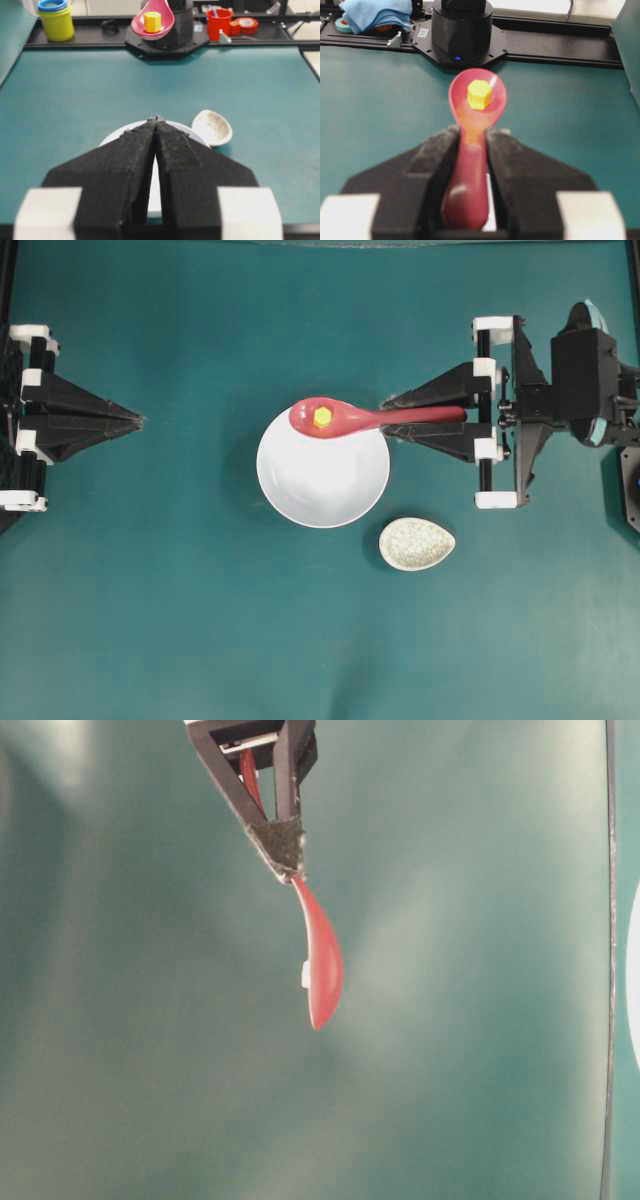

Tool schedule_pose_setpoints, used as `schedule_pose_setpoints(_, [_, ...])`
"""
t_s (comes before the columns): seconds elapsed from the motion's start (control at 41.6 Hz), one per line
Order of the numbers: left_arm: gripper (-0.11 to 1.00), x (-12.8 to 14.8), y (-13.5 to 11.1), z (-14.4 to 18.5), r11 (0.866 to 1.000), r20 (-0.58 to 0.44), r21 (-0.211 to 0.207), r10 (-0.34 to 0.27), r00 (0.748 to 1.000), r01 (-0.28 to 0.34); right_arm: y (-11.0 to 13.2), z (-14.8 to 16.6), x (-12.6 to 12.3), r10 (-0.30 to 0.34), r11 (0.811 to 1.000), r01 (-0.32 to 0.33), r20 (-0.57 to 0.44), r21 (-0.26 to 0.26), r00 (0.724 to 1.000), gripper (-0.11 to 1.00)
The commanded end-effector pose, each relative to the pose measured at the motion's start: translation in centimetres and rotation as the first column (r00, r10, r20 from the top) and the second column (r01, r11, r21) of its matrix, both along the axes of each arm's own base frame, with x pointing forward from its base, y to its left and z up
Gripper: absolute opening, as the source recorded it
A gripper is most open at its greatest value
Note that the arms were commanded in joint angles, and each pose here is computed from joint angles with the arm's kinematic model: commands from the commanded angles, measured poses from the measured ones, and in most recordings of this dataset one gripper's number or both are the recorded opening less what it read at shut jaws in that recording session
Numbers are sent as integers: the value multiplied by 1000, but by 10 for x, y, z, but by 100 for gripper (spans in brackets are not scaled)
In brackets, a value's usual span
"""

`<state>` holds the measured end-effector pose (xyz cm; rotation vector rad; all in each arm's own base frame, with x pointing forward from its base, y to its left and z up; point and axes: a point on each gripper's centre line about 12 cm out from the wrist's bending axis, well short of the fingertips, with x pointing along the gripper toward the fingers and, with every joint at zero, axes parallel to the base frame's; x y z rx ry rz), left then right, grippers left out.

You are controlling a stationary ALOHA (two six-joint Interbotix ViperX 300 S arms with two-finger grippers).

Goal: Scoop the yellow hexagonal prism block from the bowl with a spoon using the right arm.
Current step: 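Hold the loaded spoon raised above the bowl with the right gripper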

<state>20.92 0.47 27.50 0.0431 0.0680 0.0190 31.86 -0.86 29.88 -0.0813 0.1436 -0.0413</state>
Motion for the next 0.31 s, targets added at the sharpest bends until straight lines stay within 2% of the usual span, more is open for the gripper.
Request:
schedule_pose_setpoints(0.0, [0,2,0,2,1000,4,5,-3,1000,3,0,11,1,0,1000,0,37,-3,999,24])
schedule_pose_setpoints(0.288, [0,2,0,3,1000,6,5,-3,1000,3,0,11,1,0,1000,0,38,-1,999,24])
